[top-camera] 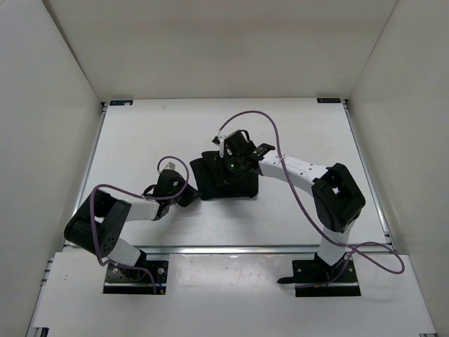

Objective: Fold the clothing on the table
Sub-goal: Fold the skirt

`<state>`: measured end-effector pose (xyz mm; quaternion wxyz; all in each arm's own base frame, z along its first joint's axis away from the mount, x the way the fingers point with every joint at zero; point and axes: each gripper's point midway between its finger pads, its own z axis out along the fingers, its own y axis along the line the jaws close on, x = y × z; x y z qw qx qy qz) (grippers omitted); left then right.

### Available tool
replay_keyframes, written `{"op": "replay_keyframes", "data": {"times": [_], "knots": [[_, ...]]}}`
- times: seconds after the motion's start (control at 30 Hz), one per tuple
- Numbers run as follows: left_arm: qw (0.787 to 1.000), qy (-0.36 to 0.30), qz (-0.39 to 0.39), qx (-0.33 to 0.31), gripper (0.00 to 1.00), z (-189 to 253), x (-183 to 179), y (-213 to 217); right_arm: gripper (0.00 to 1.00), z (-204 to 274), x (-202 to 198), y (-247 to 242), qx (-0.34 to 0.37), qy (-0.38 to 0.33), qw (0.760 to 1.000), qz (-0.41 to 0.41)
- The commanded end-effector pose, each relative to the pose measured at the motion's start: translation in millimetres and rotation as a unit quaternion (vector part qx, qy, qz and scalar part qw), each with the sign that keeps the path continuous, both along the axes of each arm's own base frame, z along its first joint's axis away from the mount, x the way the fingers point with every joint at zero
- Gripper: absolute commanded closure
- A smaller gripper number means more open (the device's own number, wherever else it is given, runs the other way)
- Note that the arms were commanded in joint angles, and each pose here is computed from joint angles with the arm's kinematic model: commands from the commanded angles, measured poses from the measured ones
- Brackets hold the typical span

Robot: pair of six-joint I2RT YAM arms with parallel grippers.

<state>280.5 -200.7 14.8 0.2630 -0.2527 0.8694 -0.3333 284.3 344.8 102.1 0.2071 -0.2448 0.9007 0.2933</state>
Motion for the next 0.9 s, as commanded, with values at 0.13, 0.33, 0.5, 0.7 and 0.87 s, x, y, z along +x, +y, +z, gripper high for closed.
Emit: {"op": "replay_keyframes", "data": {"times": [0.13,0.33,0.5,0.7,0.87], "knots": [[1.0,0.012,-0.003,0.005,1.0,-6,-7,3,1.0,7,-22,45,0.029,0.009,0.996,0.082],[1.0,0.017,0.0,0.002,1.0,-7,-10,8,0.79,-3,-29,49,0.03,0.036,0.994,0.099],[1.0,0.02,0.012,-0.012,0.6,1,-15,18,0.47,31,-22,45,0.043,-0.009,0.995,0.095],[0.999,0.022,0.009,-0.044,0.4,18,-26,25,0.26,103,-19,27,0.109,-0.094,0.987,0.065],[0.999,0.002,0.019,-0.04,0.38,35,-40,43,0.5,104,-9,-6,0.133,-0.099,0.986,0.009]]}}
